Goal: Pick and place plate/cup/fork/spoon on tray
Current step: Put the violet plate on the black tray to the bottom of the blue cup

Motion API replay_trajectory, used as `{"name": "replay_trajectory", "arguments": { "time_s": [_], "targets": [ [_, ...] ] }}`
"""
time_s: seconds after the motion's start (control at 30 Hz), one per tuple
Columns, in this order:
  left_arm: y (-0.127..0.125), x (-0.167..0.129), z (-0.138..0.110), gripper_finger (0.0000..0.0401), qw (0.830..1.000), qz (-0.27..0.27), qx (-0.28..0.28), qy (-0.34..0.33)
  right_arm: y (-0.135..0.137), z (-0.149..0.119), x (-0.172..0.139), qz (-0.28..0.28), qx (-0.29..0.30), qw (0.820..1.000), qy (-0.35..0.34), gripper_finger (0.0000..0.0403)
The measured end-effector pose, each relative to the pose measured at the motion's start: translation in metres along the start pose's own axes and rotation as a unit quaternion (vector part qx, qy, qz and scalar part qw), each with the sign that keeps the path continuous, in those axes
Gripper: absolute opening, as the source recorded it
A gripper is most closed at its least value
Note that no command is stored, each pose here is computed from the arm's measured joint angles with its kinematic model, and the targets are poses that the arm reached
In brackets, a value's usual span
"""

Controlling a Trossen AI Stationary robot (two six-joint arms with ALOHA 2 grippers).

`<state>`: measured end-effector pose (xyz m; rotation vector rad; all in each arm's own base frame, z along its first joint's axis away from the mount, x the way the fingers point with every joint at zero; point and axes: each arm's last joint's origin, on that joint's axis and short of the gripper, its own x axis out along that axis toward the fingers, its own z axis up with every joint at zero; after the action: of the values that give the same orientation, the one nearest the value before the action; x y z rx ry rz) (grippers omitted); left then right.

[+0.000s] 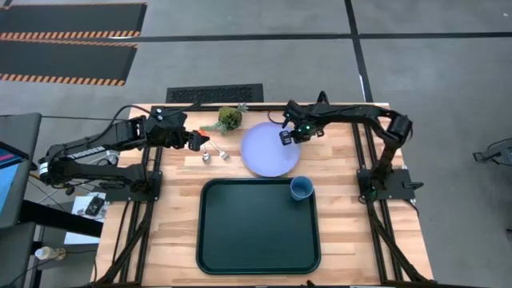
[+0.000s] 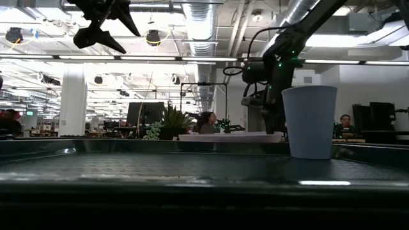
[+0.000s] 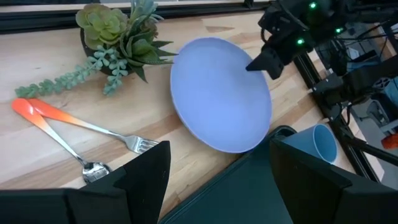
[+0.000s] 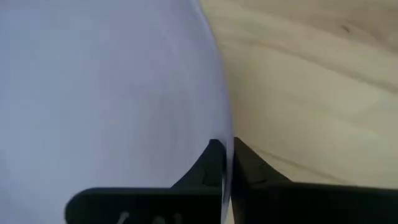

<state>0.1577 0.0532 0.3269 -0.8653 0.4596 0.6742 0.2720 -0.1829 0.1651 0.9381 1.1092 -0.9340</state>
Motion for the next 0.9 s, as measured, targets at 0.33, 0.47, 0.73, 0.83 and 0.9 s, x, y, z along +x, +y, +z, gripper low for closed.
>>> {"name": "replay_trajectory", "arguments": {
  "time_s": [0.33, 0.47, 0.73, 0.83, 0.9],
  "targets": [
    [0.0, 0.0, 0.0, 0.0256, 1.0, 0.0, 0.0, 0.0, -0.045, 0.015, -0.082, 0.058, 0.067, 0.991, -0.1, 0.0004],
    [0.0, 0.0, 0.0, 0.0256, 1.0, 0.0, 0.004, 0.0, -0.052, 0.001, -0.132, 0.129, 0.066, 0.978, -0.154, 0.0003],
    [0.0, 0.0, 0.0, 0.0256, 1.0, 0.0, 0.009, 0.0, -0.04, -0.073, -0.217, 0.3, 0.023, 0.932, -0.204, 0.0003],
    [0.0, 0.0, 0.0, 0.0256, 1.0, 0.0, 0.009, 0.0, -0.026, -0.111, -0.234, 0.354, -0.007, 0.917, -0.182, 0.0003],
    [0.0, 0.0, 0.0, 0.0256, 1.0, 0.0, 0.009, 0.0, -0.017, -0.136, -0.242, 0.379, -0.016, 0.911, -0.162, 0.0003]
  ]
}}
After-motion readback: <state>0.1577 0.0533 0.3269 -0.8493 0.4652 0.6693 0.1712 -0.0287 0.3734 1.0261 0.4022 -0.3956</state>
